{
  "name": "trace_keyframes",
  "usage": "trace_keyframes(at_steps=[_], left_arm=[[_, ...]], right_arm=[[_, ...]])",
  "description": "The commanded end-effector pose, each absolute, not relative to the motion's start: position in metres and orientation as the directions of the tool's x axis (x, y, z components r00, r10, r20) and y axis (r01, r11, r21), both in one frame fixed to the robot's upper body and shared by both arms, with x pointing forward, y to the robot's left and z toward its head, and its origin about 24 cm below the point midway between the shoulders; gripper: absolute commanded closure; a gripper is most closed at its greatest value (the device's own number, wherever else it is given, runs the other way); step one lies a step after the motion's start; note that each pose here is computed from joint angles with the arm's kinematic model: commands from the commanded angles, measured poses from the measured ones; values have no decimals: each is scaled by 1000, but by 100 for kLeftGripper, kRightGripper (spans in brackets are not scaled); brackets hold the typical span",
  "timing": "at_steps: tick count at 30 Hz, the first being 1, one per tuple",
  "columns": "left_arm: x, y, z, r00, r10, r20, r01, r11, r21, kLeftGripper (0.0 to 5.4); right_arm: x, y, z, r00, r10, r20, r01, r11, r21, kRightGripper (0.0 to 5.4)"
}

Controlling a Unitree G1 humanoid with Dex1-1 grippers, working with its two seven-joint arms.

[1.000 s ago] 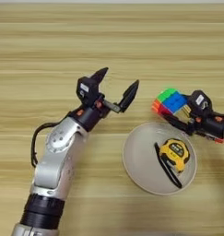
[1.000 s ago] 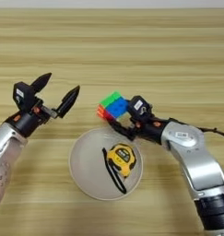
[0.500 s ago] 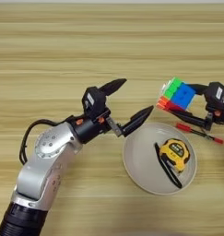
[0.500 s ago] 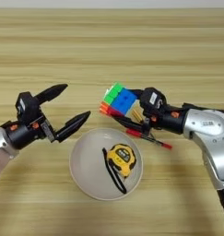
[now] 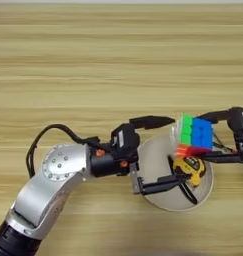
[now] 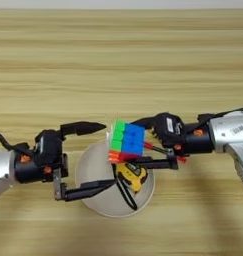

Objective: Move the objects on the table

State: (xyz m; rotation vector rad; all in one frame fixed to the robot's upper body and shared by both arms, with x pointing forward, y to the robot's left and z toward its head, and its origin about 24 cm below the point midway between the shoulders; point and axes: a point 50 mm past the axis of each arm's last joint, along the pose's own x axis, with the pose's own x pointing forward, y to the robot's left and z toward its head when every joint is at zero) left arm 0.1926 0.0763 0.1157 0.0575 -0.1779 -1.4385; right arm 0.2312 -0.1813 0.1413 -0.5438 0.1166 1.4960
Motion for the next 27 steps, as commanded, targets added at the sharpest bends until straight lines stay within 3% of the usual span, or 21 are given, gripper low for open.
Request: trace_keyframes(at_steps=[1,25,27], left_arm=[[191,74,119,96,-993,63,979,106,174,0],[194,71,110,123,-991,60,980,131,152,0],[194,71,109,123,-991,56,980,130,150,18]], right_arm=[[225,-183,146,52,900,-432,-960,-74,-269,203],[205,-174,150,-17,903,-429,-952,-146,-269,203],[204,-173,151,-20,907,-422,-950,-148,-273,203]])
